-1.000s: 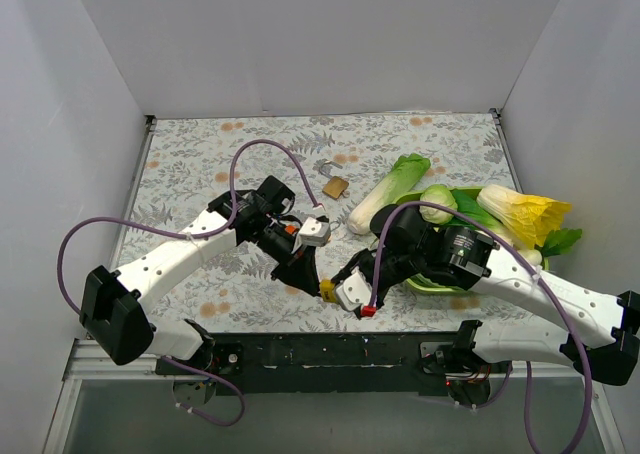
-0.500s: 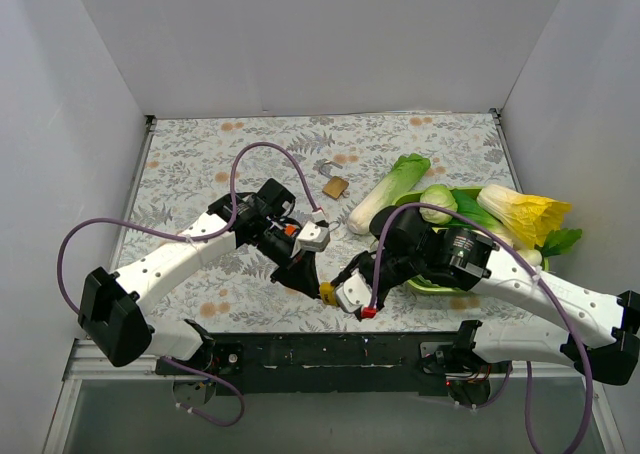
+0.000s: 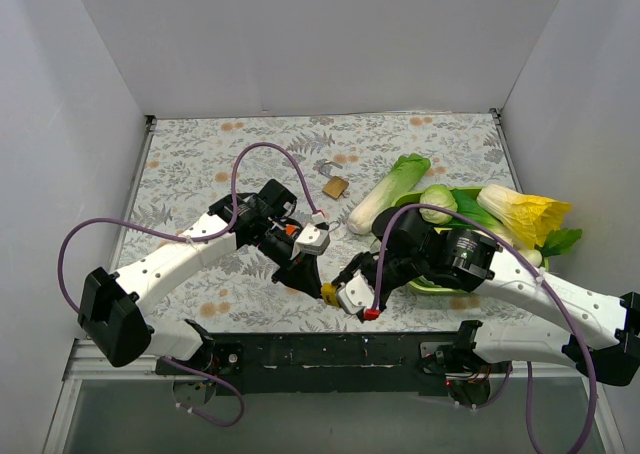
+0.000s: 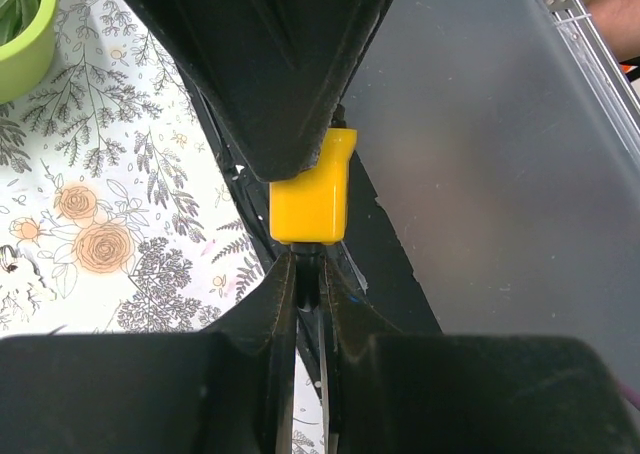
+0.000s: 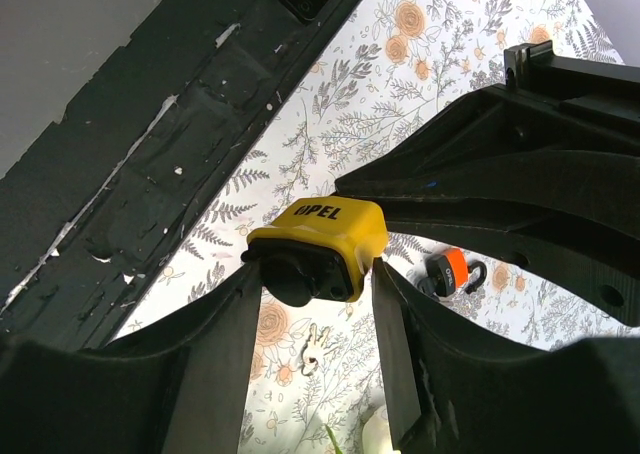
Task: Lock with the key
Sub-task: Adjust the lock, then place the lock at the center of the board.
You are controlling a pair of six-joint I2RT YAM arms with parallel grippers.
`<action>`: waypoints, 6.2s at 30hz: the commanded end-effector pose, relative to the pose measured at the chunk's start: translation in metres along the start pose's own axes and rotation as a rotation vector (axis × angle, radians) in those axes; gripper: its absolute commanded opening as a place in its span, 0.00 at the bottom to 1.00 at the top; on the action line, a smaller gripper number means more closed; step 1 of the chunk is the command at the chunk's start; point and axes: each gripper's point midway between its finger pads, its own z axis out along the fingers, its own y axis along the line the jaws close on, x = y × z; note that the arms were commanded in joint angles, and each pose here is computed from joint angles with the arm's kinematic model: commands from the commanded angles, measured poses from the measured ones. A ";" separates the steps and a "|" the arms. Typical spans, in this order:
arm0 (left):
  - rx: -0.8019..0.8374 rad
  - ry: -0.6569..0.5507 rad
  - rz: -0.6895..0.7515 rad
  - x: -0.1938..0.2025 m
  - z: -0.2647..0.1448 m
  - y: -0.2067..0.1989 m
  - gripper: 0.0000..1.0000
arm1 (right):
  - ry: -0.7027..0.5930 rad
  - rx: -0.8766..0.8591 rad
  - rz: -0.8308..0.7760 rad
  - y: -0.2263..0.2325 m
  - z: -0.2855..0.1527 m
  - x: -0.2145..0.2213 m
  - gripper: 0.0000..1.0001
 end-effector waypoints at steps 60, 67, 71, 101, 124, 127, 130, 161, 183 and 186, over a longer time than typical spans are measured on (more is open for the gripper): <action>0.012 -0.240 -0.907 -0.014 -0.022 0.041 0.00 | 0.302 0.170 0.327 -0.032 0.009 0.031 0.92; 0.019 -0.242 -0.898 -0.013 -0.022 0.038 0.00 | 0.366 0.213 0.289 -0.042 0.018 0.050 0.92; 0.025 -0.242 -0.905 -0.011 -0.020 0.035 0.00 | 0.391 0.226 0.268 -0.045 0.020 0.056 0.92; -0.093 -0.339 -0.942 0.006 -0.049 0.043 0.66 | 0.434 0.266 0.413 -0.053 0.029 0.082 0.01; -1.476 -0.825 -0.799 0.016 -0.308 0.121 0.98 | 0.434 0.838 1.746 -0.088 0.069 0.187 0.01; -1.495 -0.832 -0.779 0.014 -0.311 0.119 0.98 | 0.425 0.815 1.815 -0.078 0.085 0.194 0.01; -1.506 -0.837 -0.754 0.012 -0.313 0.118 0.98 | 0.441 0.782 1.882 -0.067 0.098 0.200 0.01; -1.420 -0.713 -0.845 0.046 -0.293 0.142 0.98 | 0.626 0.841 1.940 -0.031 0.120 0.253 0.56; -0.997 -0.168 -0.385 0.065 -0.253 0.144 0.98 | 0.339 0.917 1.664 -0.118 0.051 0.206 0.79; -0.855 -0.063 -0.266 0.071 -0.250 0.153 0.98 | 0.219 0.856 1.566 -0.138 0.038 0.187 0.84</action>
